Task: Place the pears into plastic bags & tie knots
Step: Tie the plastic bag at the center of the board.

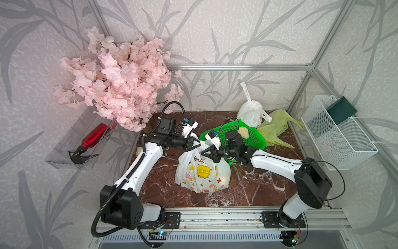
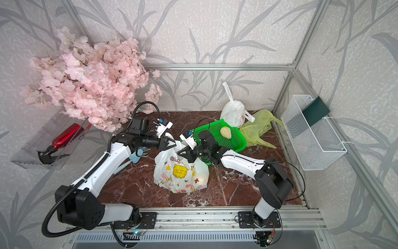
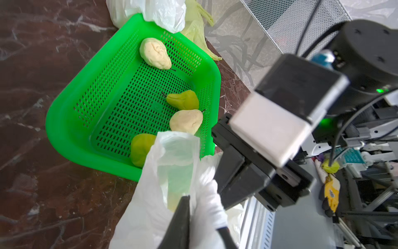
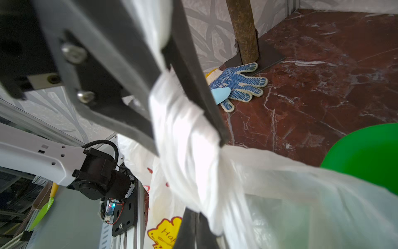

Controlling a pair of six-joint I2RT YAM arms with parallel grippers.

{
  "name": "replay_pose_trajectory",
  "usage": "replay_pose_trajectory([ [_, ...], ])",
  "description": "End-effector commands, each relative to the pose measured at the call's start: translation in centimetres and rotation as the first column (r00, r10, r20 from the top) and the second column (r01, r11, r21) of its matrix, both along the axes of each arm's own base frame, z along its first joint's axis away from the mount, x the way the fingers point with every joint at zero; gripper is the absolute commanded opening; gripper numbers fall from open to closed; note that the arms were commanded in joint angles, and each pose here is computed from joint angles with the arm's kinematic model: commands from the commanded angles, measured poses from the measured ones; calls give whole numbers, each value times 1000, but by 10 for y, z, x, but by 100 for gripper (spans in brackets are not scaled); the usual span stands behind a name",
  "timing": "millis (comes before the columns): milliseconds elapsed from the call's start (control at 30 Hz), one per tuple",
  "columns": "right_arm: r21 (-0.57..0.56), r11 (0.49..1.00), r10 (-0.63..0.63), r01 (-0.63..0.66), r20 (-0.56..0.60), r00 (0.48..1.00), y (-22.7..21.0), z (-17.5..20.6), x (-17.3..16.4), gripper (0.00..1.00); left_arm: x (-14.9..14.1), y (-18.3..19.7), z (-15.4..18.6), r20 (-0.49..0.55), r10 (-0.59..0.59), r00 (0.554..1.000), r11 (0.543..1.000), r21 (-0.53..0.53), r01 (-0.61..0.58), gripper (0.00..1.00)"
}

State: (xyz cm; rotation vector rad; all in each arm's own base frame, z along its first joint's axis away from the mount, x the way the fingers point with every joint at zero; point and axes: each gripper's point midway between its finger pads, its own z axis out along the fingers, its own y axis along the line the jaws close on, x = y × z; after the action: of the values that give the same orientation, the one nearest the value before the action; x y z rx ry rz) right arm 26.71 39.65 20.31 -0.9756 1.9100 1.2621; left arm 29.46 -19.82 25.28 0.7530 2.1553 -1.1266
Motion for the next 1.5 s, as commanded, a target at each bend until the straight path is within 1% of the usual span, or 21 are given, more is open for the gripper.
replay_pose_trajectory([
  [0, 37, 997, 59, -60, 33, 998, 4, 5, -5, 0, -13, -1, 10, 30, -55, 998, 998, -18, 55, 27],
  [67, 46, 997, 65, -66, 27, 998, 5, 6, -6, 0, -16, -3, 10, 25, -67, 997, 997, -24, 68, 30],
  [167, 47, 995, 80, -82, 35, 996, 10, 6, -14, 0, -11, -3, 9, 30, -57, 998, 998, -16, 57, 32],
  [267, 15, 995, 102, -103, 48, 994, 16, 2, -22, 0, -9, -4, 9, 18, -57, 998, 998, -21, 57, 34],
  [400, -15, 995, 97, -97, 47, 994, 19, -7, -21, 0, -10, -7, 11, 18, -66, 998, 997, -43, 66, 34],
  [467, -29, 995, 98, -96, 52, 994, 20, -10, -20, 0, -9, -8, 9, 19, -67, 998, 997, -40, 68, 30],
  [533, -40, 994, 99, -97, 59, 993, 21, -9, -19, 0, -11, -10, 7, 19, -81, 997, 996, -32, 82, 22],
  [633, -47, 994, 107, -104, 66, 992, 17, 2, -21, 1, -11, -9, 2, 25, -87, 996, 996, 1, 87, 3],
  [667, -46, 993, 110, -107, 61, 992, 15, 7, -23, 8, -11, -8, 1, 31, -86, 996, 996, 16, 86, 0],
  [700, -31, 992, 123, -121, 54, 991, 11, 17, -27, 18, -9, -7, -1, 43, -83, 996, 996, 34, 82, 0],
  [733, -12, 991, 131, -131, 48, 990, 6, 28, -30, 23, -9, -5, -2, 57, -82, 995, 996, 48, 79, 0],
  [800, 16, 993, 114, -115, 48, 992, -8, 47, -30, 31, -5, -4, 0, 94, -71, 993, 996, 60, 65, 0],
  [867, 13, 998, 62, -63, 72, 995, -26, 60, -23, 39, -4, -4, 4, 125, -68, 990, 997, 53, 62, 0],
  [900, -11, 1000, 17, -16, 101, 995, -35, 62, -15, 44, -5, -4, 8, 144, -68, 987, 997, 45, 63, 0],
  [967, -114, 993, -24, 43, 168, 985, -46, 53, -6, 56, -6, -5, 11, 162, -71, 984, 997, 29, 67, 0],
  [1033, -202, 977, -26, 69, 209, 978, -49, 42, 3, 73, -8, -7, 15, 175, -77, 982, 997, 14, 76, 0],
  [1133, -259, 964, 4, 57, 229, 973, -41, 35, 9, 85, -10, -7, 14, 174, -80, 981, 997, 11, 79, 0],
  [1233, -284, 959, 48, 21, 234, 971, -27, 32, 12, 88, -11, -7, 15, 172, -82, 982, 997, 10, 81, 0],
  [1333, -273, 962, 83, -25, 206, 975, -13, 29, 9, 88, -11, -7, 17, 175, -83, 981, 997, 4, 83, 0],
  [1433, -239, 970, 81, -38, 174, 981, -2, 27, 10, 86, -13, -8, 19, 180, -87, 980, 996, -2, 89, 0],
  [1467, -237, 971, 73, -32, 168, 983, 0, 25, 13, 84, -13, -8, 20, 178, -85, 980, 996, -5, 88, 0],
])
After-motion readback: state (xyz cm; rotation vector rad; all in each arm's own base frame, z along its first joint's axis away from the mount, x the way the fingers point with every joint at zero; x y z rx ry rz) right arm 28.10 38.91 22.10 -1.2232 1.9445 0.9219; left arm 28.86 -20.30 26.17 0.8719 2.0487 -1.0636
